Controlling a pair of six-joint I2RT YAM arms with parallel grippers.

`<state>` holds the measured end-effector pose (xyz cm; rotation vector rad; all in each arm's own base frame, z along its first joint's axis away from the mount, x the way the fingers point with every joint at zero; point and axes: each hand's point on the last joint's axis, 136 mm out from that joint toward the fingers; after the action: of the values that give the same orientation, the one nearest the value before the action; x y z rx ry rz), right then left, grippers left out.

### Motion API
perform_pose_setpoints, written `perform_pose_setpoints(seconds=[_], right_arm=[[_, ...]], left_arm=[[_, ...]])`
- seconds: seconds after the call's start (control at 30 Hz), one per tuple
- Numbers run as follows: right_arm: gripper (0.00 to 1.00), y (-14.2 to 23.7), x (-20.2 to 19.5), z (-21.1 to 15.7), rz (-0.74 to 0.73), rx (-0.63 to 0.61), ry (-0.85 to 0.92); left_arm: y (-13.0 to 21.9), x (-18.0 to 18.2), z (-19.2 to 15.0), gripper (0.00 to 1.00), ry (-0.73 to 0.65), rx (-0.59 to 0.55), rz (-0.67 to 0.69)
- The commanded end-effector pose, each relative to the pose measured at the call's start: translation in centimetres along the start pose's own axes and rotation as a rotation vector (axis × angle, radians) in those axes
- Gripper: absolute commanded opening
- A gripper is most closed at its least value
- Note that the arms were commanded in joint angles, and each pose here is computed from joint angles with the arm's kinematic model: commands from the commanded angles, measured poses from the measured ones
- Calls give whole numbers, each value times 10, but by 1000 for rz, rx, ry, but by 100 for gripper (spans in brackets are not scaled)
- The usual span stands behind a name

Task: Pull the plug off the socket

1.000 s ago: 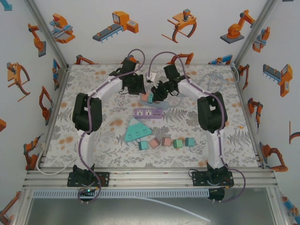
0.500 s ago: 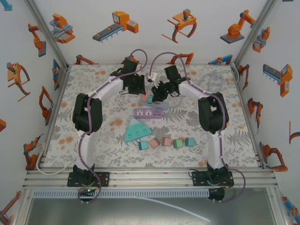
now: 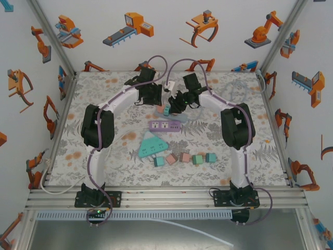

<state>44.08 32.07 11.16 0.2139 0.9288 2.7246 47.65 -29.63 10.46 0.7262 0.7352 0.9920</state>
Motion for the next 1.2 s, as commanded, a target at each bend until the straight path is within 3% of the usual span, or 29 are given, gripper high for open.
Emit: perform_pose_setpoints(seconds=[0.0, 0.07, 0.23, 0.37, 0.63, 0.87, 1.17], right_arm=[[0, 66, 15, 107, -71, -236, 248], [0, 60, 12, 95, -75, -192, 250], [0, 64, 27, 99, -46, -258, 248], [0, 68, 25, 94, -75, -227, 247], [0, 106, 44, 103, -134, -280, 135], [0, 160, 65, 106, -242, -397, -136], [0, 239, 92, 65, -434, -478, -679]], left_arm=[[-47, 3, -138, 48, -49, 438, 51], [-47, 3, -138, 48, -47, 439, 47], [-46, 3, -138, 48, -56, 435, 58], [-46, 1, -137, 48, -48, 435, 46], [-20, -31, -96, 48, -48, 299, -104], [27, -70, -44, 49, -62, 134, -293], [75, -58, 3, 54, -31, -59, -278]])
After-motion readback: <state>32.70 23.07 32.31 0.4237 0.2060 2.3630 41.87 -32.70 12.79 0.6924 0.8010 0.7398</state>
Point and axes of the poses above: each hand's point on the last joint's axis, 136 mm out from that joint toward the fingers, its own y axis back along the fingers, its own x axis along the line the jaws close on, z = x × y, and after that the axes turned 2 degrees about -y, right-handed
